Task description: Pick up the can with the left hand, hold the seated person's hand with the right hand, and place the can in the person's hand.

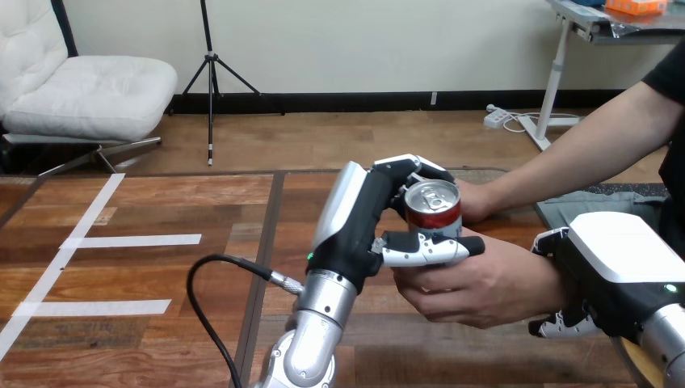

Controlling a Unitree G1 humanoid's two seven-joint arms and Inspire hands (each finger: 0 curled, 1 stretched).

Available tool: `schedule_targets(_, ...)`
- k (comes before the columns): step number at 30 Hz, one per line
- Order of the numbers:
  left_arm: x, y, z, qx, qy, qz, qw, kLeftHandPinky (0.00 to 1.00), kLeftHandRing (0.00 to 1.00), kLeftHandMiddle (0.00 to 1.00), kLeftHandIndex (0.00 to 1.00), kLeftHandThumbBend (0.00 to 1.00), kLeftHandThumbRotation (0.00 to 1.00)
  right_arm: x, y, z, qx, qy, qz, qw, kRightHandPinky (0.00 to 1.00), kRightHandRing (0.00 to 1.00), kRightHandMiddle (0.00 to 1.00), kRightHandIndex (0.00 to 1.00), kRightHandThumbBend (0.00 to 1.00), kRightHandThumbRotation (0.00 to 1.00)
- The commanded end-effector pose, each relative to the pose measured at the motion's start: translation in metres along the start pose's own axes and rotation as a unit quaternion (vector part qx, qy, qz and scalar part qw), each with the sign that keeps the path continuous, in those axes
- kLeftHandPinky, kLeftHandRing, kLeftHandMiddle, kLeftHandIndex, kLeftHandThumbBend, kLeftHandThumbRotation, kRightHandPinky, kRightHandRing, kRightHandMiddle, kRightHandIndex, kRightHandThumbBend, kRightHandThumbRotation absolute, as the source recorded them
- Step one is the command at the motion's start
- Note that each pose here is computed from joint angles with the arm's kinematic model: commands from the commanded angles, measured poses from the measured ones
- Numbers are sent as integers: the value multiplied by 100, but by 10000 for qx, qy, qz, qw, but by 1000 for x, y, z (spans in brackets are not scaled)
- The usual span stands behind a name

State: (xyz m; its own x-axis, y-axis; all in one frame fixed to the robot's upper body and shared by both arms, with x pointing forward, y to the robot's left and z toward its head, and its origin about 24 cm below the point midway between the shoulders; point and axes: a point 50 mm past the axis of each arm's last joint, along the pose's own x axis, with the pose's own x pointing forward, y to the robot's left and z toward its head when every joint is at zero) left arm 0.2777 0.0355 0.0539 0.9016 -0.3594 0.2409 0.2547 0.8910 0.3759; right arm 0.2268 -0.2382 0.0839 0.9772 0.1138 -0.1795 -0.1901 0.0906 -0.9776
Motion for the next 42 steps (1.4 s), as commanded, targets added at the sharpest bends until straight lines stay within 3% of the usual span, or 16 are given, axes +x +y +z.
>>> schedule_targets(1,15,-5,14,-181,-397,58,9990,48,43,45,56,74,0,1,-5,4,138,-79,-206,9997,33,43,51,54,72,0)
schedule_targets(18,10,-14,6,-176,-286,-84,9994,46,42,44,56,73,0,-1,-11,7,164,-142,-348,9992,32,43,51,53,71,0)
schedule_targets(42,3,-21,1,-169,-166,-288,9993,49,43,45,56,72,0,-3,-14,8,179,-59,-201,9996,34,44,52,54,72,0)
